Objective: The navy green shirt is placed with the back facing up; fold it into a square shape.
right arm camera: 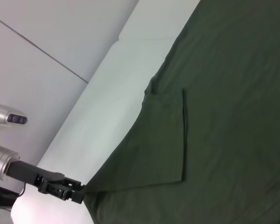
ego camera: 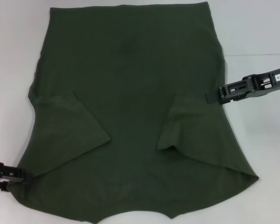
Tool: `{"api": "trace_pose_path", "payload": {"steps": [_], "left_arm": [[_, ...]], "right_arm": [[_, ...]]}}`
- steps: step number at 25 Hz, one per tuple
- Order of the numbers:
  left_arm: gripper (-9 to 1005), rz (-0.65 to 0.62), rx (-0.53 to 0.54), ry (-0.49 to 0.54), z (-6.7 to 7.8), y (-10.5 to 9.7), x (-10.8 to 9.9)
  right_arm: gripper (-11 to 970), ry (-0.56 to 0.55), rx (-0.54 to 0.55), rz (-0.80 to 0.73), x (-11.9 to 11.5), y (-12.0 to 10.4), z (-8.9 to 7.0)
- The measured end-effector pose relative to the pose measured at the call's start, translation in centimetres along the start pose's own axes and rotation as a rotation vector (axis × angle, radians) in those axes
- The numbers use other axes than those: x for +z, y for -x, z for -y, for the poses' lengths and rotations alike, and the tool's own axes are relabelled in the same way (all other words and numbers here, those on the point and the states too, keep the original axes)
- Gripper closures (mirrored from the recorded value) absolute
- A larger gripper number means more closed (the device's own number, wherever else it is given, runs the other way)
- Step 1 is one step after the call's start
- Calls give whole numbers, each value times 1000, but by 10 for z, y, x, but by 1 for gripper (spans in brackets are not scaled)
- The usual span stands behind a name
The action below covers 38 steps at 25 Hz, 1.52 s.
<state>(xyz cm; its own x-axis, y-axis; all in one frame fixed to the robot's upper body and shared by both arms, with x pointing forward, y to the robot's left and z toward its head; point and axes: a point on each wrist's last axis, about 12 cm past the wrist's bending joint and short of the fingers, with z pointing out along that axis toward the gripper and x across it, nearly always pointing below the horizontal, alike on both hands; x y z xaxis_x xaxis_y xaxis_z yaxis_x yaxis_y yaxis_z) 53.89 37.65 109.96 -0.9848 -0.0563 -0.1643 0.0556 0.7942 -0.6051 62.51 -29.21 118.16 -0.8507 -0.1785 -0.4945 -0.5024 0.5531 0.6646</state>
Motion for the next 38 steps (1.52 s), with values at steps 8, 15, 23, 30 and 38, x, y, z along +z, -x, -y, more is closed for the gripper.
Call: {"api": "trace_pose_path", "payload": {"steps": [8,15,23,30,38], "left_arm": [[140,-1,3,1,1,2,1],[332,7,-3,14,1,3,4],[524,-6,7,34,2,5,10],[589,-5,7,46,1,6,9],[638,-3,2,54,1,10,9]], "right_arm": [[46,-2,-1,2,0,1,0],[45,-2,-2,2,0,1,0],[45,-6,-3,4,0,1,0],[47,-8,-8,5,2,1,1],[47,-9,1,5,1,-3,3]]}}
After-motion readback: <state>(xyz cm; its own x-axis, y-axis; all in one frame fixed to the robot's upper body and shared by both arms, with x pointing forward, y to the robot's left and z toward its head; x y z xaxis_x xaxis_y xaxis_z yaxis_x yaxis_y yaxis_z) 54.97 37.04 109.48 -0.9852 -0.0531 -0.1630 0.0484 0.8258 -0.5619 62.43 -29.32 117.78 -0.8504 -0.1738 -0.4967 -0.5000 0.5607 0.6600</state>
